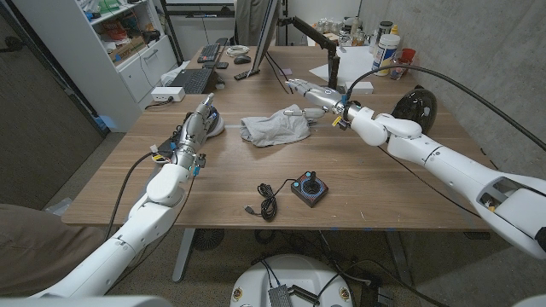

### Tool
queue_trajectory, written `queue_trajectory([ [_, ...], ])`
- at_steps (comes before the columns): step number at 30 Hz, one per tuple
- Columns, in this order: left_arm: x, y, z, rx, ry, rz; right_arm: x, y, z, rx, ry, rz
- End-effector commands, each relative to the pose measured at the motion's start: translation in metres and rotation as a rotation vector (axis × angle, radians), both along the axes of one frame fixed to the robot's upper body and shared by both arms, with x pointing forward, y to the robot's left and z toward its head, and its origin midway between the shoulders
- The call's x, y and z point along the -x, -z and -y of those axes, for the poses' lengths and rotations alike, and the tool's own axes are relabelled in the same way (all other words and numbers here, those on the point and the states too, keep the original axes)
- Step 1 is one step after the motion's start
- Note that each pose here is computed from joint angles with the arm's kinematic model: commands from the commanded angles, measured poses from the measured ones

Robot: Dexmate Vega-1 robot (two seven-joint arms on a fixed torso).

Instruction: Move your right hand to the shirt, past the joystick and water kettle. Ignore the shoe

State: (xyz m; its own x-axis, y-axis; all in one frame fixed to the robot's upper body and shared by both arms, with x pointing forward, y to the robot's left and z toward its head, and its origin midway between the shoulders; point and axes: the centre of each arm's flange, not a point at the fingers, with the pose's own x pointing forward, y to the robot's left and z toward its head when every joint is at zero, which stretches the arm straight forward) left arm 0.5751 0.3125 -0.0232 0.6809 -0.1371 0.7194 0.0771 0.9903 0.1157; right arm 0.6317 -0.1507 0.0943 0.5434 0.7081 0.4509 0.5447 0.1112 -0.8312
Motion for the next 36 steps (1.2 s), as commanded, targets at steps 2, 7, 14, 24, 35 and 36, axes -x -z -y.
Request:
queue_trajectory([
  [2, 0.003, 0.0, -0.002, 0.017, -0.007, 0.009, -0.003, -0.002, -0.009, 0.023, -0.002, 0.004],
  [7, 0.004, 0.0, -0.005, 0.026, -0.019, 0.01, -0.008, -0.002, -0.015, 0.035, -0.001, -0.001],
  [14, 0.005, 0.0, -0.008, 0.035, -0.027, 0.014, -0.014, -0.004, -0.019, 0.043, 0.002, -0.005],
  [24, 0.006, 0.001, -0.01, 0.043, -0.027, 0.016, -0.02, -0.006, -0.026, 0.052, 0.004, -0.008],
  [35, 0.006, 0.002, -0.012, 0.046, -0.028, 0.013, -0.024, -0.004, -0.035, 0.08, -0.01, -0.008],
  [36, 0.006, 0.002, -0.012, 0.046, -0.028, 0.013, -0.024, -0.004, -0.035, 0.081, -0.01, -0.007],
])
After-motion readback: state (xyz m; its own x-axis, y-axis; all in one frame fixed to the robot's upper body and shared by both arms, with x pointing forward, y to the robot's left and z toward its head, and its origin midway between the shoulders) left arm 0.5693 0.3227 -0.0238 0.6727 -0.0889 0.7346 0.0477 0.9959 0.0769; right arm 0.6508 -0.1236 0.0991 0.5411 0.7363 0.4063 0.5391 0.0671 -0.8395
